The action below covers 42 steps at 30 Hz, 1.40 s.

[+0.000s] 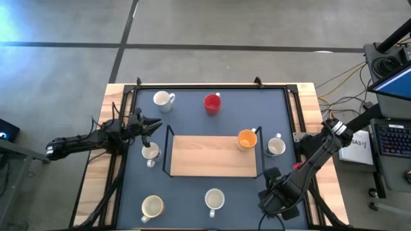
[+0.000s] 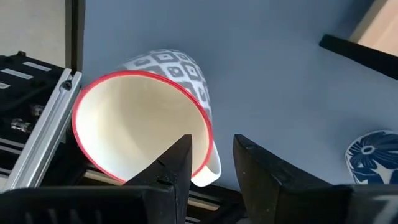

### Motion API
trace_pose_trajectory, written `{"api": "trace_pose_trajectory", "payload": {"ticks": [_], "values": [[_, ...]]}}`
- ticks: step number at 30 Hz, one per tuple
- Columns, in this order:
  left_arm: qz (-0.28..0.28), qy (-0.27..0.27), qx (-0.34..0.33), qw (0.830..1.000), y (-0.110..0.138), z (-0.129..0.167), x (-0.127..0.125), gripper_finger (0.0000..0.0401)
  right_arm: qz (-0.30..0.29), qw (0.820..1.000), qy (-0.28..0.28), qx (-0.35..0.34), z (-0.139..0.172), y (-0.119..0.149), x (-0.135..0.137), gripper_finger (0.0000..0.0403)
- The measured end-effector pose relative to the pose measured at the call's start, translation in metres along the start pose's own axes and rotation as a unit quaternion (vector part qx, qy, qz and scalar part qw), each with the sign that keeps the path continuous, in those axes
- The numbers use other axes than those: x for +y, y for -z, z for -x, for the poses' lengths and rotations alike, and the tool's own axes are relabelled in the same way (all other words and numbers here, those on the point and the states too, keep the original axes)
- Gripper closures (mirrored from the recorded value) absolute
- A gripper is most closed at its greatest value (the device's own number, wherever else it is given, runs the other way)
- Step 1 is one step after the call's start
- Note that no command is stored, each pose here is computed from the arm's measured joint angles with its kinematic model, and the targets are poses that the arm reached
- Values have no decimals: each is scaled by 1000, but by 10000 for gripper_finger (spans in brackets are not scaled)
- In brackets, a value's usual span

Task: Place coffee mugs
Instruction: Put the gray cup on the shelf aligned with the other yellow cup

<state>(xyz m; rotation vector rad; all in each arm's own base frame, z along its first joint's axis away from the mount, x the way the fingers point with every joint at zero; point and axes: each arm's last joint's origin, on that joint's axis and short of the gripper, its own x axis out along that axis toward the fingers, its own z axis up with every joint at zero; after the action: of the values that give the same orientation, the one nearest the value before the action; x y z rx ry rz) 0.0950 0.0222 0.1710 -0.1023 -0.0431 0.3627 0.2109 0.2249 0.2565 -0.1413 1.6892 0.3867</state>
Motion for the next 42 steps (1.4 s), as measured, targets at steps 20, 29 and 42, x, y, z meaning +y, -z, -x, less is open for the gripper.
{"api": "trace_pose_trajectory", "payload": {"ticks": [20,29,42], "values": [[0,0,0,1000,0,0,0,323,16,999,-18,-22,-14,-4,5,304],[0,0,0,1000,0,0,0,323,22,999,-24,-42,0,-5,11,304],[0,0,0,1000,0,0,0,323,33,998,-6,-58,3,-6,11,278]]}}
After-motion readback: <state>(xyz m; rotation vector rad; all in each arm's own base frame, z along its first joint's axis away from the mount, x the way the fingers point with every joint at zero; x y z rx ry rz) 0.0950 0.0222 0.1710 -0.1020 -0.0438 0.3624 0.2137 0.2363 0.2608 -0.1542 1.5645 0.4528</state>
